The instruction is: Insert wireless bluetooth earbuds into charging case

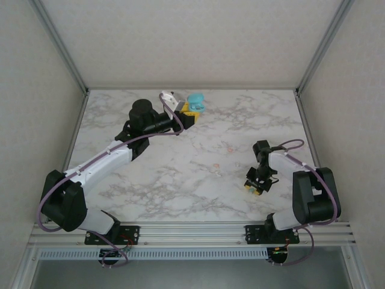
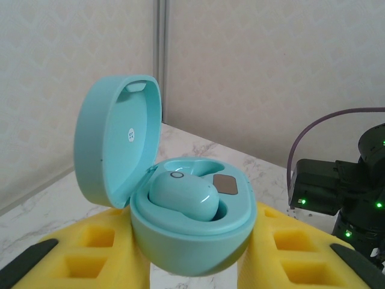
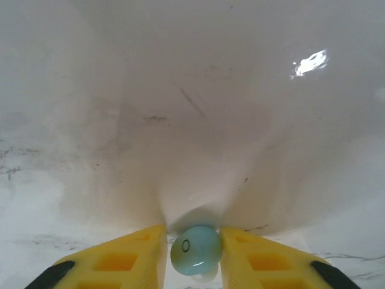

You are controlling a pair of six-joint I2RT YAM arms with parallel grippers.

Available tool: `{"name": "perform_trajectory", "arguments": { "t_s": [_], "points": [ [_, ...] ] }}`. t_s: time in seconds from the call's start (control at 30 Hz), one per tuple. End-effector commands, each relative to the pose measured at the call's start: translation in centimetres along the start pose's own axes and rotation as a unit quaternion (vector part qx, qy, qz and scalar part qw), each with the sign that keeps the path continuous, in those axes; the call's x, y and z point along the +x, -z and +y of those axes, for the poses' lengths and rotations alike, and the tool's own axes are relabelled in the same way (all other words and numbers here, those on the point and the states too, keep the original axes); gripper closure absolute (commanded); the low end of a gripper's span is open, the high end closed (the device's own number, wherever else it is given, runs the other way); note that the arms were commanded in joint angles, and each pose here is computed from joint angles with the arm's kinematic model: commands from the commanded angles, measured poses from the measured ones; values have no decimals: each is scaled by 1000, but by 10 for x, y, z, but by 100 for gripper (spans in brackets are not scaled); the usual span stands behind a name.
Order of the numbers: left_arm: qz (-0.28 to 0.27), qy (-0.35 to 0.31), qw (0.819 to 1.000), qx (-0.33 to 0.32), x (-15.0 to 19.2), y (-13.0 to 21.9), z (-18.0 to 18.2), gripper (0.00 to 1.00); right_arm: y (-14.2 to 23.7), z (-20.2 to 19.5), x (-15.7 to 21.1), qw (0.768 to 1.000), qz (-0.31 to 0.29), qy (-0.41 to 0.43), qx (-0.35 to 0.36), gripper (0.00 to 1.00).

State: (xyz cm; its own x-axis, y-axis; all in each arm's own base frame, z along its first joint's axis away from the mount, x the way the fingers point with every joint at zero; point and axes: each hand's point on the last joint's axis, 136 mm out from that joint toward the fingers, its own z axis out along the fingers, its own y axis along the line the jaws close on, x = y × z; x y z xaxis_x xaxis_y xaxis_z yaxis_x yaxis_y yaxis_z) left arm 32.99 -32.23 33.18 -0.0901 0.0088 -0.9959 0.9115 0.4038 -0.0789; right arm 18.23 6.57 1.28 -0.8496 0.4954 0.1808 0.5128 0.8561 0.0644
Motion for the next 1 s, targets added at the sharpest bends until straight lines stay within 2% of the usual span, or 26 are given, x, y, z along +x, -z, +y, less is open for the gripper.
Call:
{"name": "perform_trajectory", "arguments": {
  "t_s": [0.0,0.2,0.97],
  "points": [
    [-10,-17,1000,9,-13,-3,-4,83,5,-5,-4,1000,-9,10,28,69],
    [-10,-15,1000,10,-13,-4,-5,83,8,-5,-8,999,-17,16,32,66],
    [-9,-15,1000,10,-13,-3,-4,83,-2,-3,0,999,-2,13,29,73]
  ]
}}
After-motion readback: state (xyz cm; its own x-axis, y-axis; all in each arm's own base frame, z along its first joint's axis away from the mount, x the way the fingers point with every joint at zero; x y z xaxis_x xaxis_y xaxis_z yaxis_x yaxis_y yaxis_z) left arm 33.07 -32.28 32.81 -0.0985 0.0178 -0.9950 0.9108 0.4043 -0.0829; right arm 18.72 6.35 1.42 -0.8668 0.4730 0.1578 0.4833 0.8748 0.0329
